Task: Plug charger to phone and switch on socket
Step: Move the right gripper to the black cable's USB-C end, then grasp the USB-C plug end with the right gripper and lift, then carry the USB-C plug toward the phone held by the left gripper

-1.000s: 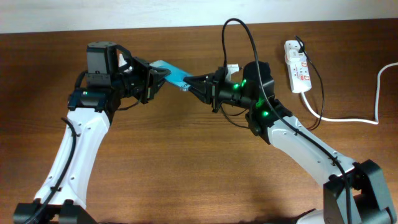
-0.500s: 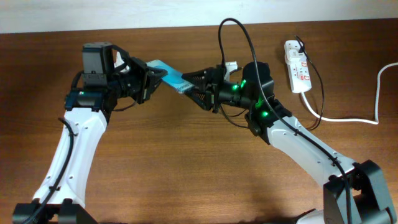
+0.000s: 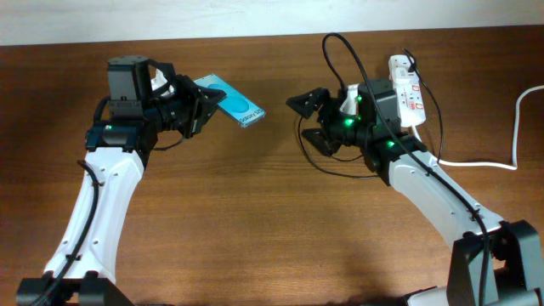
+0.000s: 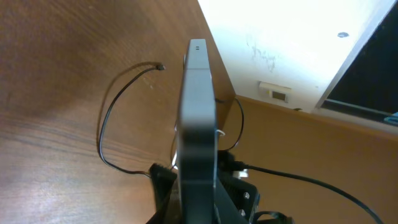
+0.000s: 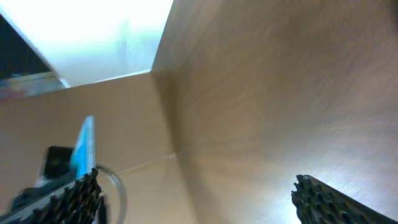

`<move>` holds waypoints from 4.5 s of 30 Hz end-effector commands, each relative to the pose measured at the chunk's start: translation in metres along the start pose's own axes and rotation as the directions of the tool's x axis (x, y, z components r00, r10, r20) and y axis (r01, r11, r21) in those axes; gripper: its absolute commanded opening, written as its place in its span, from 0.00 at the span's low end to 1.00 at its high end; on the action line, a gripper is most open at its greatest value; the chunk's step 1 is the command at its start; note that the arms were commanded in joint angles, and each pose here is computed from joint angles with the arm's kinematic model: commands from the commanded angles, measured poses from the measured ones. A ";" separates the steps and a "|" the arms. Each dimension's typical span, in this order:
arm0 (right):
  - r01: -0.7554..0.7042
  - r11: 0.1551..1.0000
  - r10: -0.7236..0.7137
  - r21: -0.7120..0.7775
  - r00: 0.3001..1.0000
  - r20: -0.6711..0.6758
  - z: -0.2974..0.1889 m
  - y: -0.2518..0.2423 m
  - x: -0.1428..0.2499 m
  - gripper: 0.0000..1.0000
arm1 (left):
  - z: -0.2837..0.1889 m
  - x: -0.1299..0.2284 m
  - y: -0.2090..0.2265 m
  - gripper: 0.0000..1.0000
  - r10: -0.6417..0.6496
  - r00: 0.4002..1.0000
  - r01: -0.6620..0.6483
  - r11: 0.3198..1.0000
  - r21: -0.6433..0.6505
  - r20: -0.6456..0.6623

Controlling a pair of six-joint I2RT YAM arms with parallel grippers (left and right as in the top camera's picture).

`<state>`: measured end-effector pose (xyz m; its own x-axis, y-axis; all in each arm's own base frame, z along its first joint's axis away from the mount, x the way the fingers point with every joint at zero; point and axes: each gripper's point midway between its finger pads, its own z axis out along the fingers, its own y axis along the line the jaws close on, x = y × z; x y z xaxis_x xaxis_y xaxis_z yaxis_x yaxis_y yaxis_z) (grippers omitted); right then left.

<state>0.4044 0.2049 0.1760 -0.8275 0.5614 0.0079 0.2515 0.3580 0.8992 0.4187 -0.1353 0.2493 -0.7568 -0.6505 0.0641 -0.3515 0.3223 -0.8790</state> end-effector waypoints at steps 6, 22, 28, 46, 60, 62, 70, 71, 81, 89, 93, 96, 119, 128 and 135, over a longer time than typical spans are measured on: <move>0.310 0.864 -0.417 0.396 0.882 0.219 -0.035 -0.020 -0.061 0.98 | -0.004 0.004 -0.002 0.00 0.112 0.994 -0.112 0.994 0.012 -0.017; 0.296 0.627 -0.554 0.721 0.820 0.145 0.052 -0.090 -0.147 0.87 | -0.004 0.004 0.001 0.00 0.173 0.985 -0.173 0.985 0.000 -0.016; 0.278 0.576 -0.602 0.768 0.780 0.170 0.071 -0.107 -0.152 0.82 | -0.004 0.003 0.009 0.00 0.151 0.989 -0.151 0.988 -0.036 -0.008; 0.169 0.607 -0.547 0.776 0.798 0.254 0.100 -0.165 -0.167 0.44 | -0.005 -0.003 0.016 0.00 0.141 0.990 -0.139 0.987 -0.078 0.027; 0.301 0.550 -0.579 0.779 0.809 0.097 0.110 -0.178 -0.158 0.04 | -0.005 -0.003 0.021 0.00 0.127 0.992 -0.124 0.987 -0.098 0.027; 0.314 0.522 -0.578 0.793 0.814 0.057 0.098 -0.168 -0.160 0.04 | -0.005 -0.003 0.021 0.00 0.127 0.992 -0.124 0.987 -0.098 0.027; 0.417 0.694 -0.496 0.587 0.868 -0.029 0.051 -0.088 -0.159 0.04 | -0.005 -0.003 0.021 0.00 0.128 0.991 -0.125 0.987 -0.097 0.027; 0.417 0.721 -0.481 0.553 0.876 -0.034 0.044 -0.081 -0.158 0.04 | -0.005 -0.003 0.021 0.00 0.128 0.991 -0.125 0.987 -0.097 0.027; 0.550 0.683 -0.544 0.480 0.822 -0.167 -0.030 -0.024 -0.113 0.04 | -0.005 -0.003 0.021 0.00 0.128 0.991 -0.124 0.987 -0.097 0.027; 0.592 0.651 -0.562 0.474 0.796 -0.222 -0.055 -0.013 -0.087 0.14 | -0.005 -0.003 0.021 0.00 0.127 0.991 -0.124 0.987 -0.097 0.026; 0.580 0.560 -0.542 0.592 0.797 -0.267 -0.025 -0.061 -0.100 0.79 | -0.005 -0.003 0.021 0.00 0.128 0.991 -0.124 0.987 -0.097 0.027; 0.468 0.501 -0.499 0.728 0.843 -0.199 -0.001 -0.101 -0.120 0.57 | -0.005 -0.003 0.021 0.00 0.127 0.991 -0.124 0.987 -0.097 0.026; 0.388 0.502 -0.272 0.773 0.919 -0.285 0.064 -0.206 -0.084 0.30 | -0.005 -0.002 0.022 0.00 0.124 0.992 -0.122 0.988 -0.100 0.024; 0.465 0.518 -0.311 0.718 0.884 -0.349 0.070 -0.215 -0.092 0.04 | -0.006 0.003 0.031 0.00 0.090 0.996 -0.089 0.987 -0.132 0.002; 0.572 0.757 -0.374 0.317 0.776 -0.507 0.034 -0.141 -0.073 0.05 | -0.006 0.003 0.031 0.00 0.092 0.996 -0.090 0.987 -0.131 0.003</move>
<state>0.4568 0.1255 0.0061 -0.9962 0.0291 -0.0818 -0.0028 0.9312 0.3646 0.4024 -0.1239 0.2188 -0.7769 -0.6296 0.0017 -0.3775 0.4637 -0.8016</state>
